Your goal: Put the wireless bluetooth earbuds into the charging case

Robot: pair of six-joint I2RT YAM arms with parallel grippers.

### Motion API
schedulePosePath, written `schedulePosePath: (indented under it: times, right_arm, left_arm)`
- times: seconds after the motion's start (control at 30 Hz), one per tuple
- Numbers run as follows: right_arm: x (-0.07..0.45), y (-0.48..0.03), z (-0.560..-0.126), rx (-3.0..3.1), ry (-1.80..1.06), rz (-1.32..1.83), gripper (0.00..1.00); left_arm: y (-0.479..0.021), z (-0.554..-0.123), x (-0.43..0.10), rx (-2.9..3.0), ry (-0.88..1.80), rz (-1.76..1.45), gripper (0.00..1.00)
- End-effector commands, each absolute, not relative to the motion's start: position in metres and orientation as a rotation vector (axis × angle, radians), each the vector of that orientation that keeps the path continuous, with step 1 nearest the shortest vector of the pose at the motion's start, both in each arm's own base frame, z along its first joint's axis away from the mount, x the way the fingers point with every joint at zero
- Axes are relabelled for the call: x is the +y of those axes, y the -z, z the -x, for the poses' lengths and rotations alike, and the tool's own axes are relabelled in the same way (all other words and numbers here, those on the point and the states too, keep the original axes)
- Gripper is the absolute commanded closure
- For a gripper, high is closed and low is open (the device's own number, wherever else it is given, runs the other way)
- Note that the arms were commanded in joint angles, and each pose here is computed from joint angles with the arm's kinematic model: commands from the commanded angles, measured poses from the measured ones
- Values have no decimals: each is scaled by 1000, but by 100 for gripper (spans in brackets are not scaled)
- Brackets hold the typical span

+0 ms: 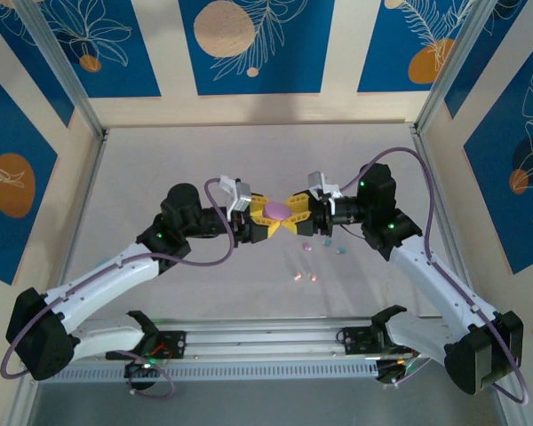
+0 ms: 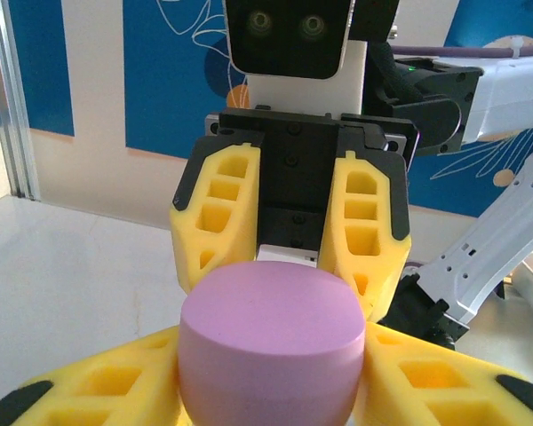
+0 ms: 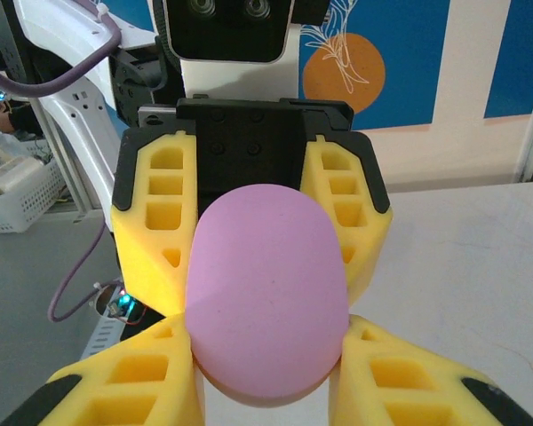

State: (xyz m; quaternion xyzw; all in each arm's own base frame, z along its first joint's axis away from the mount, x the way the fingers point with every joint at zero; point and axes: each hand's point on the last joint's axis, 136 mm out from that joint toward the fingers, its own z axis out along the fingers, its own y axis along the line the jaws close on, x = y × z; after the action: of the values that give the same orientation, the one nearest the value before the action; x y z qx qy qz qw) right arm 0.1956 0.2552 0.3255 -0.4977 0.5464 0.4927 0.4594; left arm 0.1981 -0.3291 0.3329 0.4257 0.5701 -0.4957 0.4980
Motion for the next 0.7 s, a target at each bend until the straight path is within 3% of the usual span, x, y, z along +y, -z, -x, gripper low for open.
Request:
schedulePosePath:
  times: [0.0,0.23,0.67]
  right_arm:
    - [255,-331,-197,1354,-1248,1217,69]
    - [254,-335,-205,1420,-1292,1158,62]
    - [247,-340,-240,1564,-1217,972,53]
  left_arm:
    - [-351,-188,-330,1297,1219,-1092,59]
    - [-349,-186,-329,1297,1212,-1106,70]
    - [-350,-183,-328,1291,1220,-1112,73]
